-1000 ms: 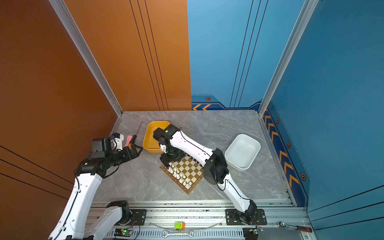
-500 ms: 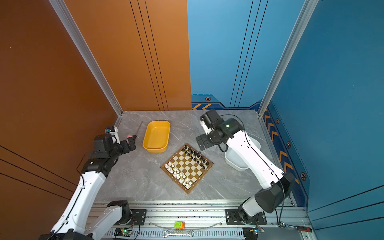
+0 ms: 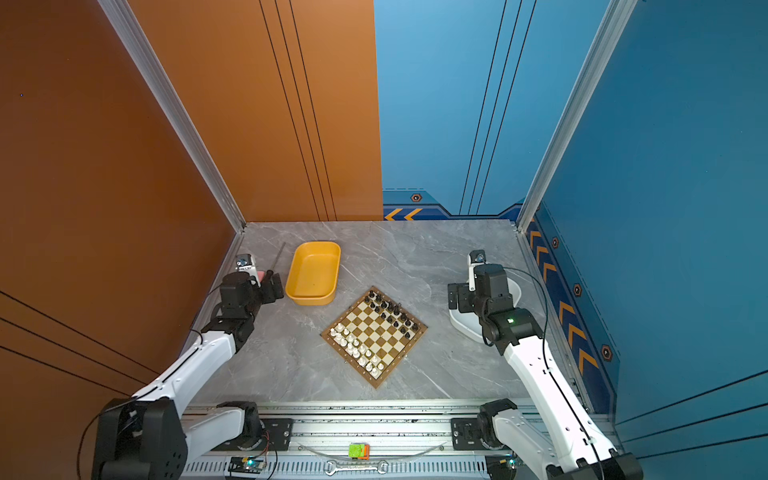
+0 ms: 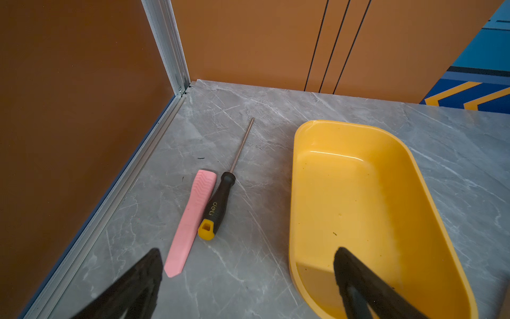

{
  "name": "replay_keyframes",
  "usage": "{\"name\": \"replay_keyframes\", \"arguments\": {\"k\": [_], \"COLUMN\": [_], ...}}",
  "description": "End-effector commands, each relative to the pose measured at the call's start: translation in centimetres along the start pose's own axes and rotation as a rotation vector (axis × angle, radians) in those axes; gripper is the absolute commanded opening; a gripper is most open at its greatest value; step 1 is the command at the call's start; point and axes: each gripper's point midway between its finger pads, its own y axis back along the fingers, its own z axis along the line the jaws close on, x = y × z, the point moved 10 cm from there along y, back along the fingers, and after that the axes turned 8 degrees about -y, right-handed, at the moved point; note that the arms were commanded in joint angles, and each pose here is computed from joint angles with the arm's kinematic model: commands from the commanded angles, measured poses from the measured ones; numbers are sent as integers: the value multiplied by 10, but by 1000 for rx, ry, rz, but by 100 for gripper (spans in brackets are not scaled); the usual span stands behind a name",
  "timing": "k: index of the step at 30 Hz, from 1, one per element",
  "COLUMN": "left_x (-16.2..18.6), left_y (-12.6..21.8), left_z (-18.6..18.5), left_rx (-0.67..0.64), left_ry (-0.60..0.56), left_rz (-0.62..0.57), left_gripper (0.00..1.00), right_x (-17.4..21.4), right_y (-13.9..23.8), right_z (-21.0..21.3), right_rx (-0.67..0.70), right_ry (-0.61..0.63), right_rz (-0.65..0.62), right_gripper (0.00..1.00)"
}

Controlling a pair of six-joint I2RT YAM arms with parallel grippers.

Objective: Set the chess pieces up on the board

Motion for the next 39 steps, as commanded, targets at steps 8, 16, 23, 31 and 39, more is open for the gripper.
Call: {"name": "replay_keyframes", "arguments": {"k": [8,16,23,31,39], "left_x": [50,61,74,74,73], "left_y": [-14,-33,-42,-45,-49], "left_z": [-4,-7,-24,-14,-12], "left_rx": [-31,-13,-30,-15,13], "left_ry": [-43,-20,-89,-34,-27], "left_rz": [-64,-124,-179,-128,-119], "left_gripper": [98,98,98,98,98], "right_x": [25,46,58,72,82], "right_y": [-31,-47,-87,-104,-139], "right_z": [-26,-52,-58,-56,-48], "right_rx": [100,170,145,164,121], "right_ry": [-12,-96,-188,-148,-127], "right_rz": [-226,-341,-326,-347,-326], "right_gripper": [100,100,100,100,100]}}
